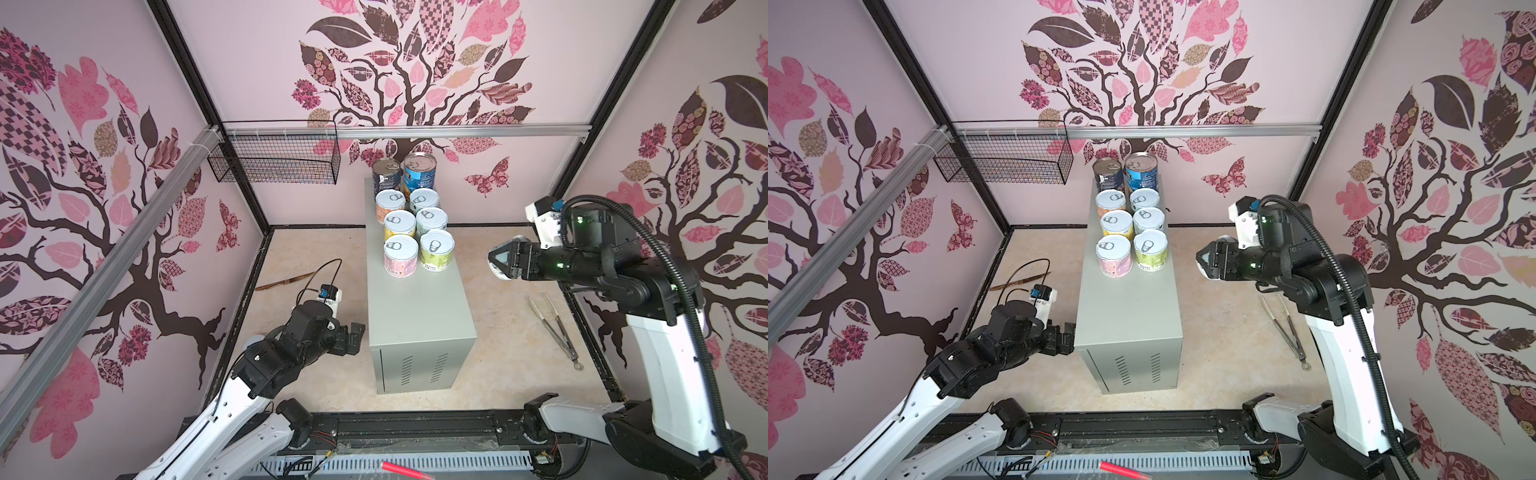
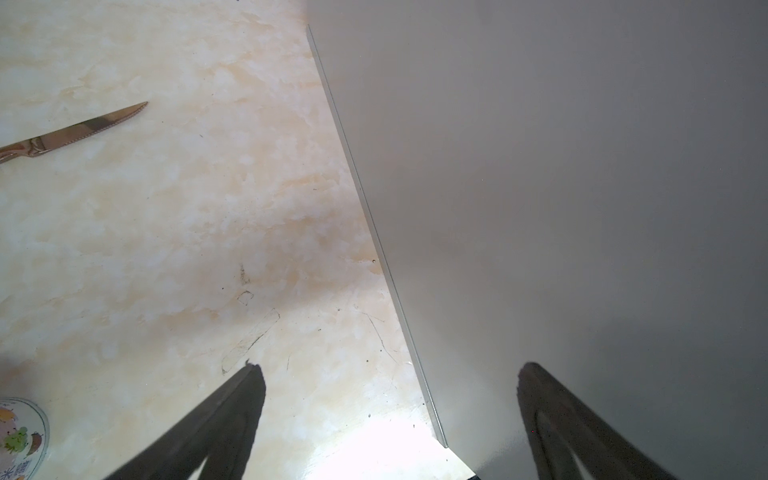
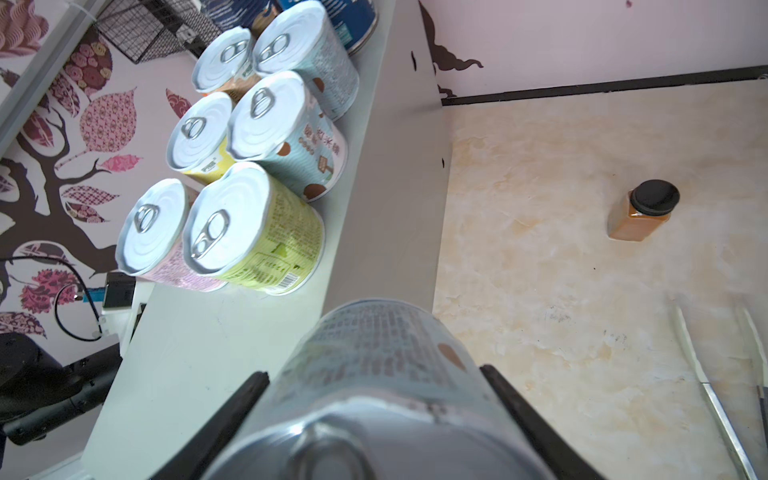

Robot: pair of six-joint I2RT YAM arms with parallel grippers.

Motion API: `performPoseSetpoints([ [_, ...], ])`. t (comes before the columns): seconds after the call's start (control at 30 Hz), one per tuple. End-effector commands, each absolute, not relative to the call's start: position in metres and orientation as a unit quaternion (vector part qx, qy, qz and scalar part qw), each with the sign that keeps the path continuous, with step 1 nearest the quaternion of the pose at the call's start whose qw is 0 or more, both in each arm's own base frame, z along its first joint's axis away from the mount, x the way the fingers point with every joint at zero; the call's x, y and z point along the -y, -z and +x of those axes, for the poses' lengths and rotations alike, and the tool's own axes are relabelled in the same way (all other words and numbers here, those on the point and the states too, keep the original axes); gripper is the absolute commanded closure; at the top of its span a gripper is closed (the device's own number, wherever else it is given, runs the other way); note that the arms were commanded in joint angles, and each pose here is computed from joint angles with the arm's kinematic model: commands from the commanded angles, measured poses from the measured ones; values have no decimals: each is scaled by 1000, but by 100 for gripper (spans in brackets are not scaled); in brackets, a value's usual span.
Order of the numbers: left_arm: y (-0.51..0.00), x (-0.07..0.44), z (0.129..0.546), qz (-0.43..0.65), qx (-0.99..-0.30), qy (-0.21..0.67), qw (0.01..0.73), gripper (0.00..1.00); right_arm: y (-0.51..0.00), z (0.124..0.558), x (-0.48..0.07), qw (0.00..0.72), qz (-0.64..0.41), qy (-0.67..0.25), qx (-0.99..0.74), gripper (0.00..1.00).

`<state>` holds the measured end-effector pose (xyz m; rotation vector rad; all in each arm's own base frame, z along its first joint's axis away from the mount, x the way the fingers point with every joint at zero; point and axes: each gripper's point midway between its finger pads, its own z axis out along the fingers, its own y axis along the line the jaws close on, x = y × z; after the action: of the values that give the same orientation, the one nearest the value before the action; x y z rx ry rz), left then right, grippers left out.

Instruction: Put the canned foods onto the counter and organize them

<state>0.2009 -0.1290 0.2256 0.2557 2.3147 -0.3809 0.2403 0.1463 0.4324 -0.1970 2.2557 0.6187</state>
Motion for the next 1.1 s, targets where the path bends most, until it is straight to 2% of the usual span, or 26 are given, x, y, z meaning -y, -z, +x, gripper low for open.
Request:
performPoseSetpoints([
  [0.0,-219,130,202,103,-907,150,380,2,-431,237,-168,367,-102,-225,-897,55],
  [0.37,-218,131,202,105,-908,150,377,2,-416,226,-196,286,-133,-259,-913,60],
  [1.07,-218,128,203,99,-909,142,379,2,-395,206,-241,308,-216,-178,-909,57],
])
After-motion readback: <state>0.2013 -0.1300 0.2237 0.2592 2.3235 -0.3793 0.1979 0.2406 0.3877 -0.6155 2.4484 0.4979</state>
